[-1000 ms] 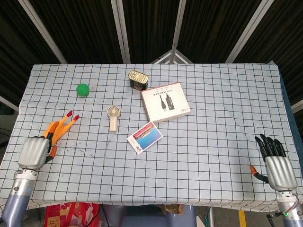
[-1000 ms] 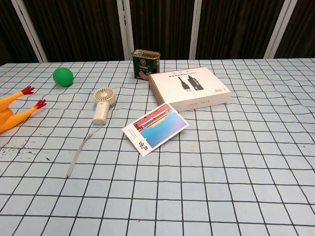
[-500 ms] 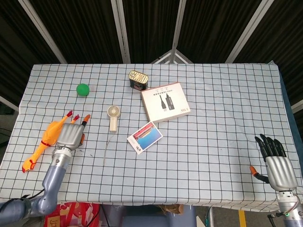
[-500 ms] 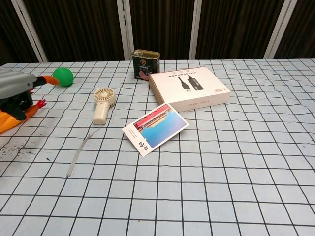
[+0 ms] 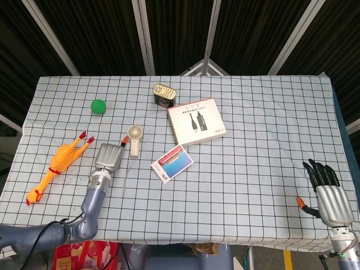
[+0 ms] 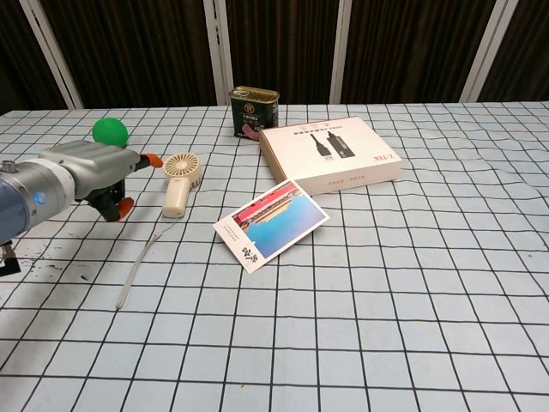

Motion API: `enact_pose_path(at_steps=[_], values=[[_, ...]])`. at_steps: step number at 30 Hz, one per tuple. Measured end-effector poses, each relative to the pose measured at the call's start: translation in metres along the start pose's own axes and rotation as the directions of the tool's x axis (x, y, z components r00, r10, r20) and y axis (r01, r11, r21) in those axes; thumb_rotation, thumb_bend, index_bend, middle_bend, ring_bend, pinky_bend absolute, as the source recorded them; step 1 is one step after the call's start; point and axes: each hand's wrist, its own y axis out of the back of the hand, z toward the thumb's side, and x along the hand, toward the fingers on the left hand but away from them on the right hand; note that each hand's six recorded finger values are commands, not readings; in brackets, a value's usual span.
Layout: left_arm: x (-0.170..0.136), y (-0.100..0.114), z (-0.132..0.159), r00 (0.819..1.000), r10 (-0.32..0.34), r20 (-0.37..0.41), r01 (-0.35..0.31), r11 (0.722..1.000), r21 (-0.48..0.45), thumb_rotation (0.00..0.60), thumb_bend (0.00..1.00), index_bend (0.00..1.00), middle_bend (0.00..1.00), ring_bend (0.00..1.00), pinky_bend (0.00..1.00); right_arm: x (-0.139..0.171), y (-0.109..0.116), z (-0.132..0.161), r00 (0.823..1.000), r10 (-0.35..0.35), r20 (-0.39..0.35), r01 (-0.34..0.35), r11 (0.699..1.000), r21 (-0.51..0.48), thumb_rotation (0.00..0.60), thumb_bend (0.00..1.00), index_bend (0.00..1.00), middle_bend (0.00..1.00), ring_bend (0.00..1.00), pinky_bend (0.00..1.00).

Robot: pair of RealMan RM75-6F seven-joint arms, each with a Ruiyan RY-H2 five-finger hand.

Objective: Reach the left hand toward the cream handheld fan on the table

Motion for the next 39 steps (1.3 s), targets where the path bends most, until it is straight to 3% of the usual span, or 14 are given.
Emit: enact_pose_path(at_steps=[23, 39], values=[[0.004, -0.005, 0.027, 0.999, 0.003, 0.041, -0.003, 1.000, -0.005, 0.600, 0.76, 0.00, 0.87, 0.73, 0.71, 0.000, 0.001, 0.000, 1.000, -0.004, -0.001, 0.004, 1.000, -0.003, 0.600, 0.29, 0.00, 0.00, 0.00, 0.05], [0.000, -0.002, 0.025, 0.999, 0.025, 0.038, -0.025, 1.000, 0.003, 0.600, 0.77, 0.00, 0.87, 0.73, 0.71, 0.000, 0.000, 0.001, 1.000, -0.003, -0.003, 0.003, 1.000, 0.000, 0.600, 0.29, 0.00, 0.00, 0.00, 0.05]])
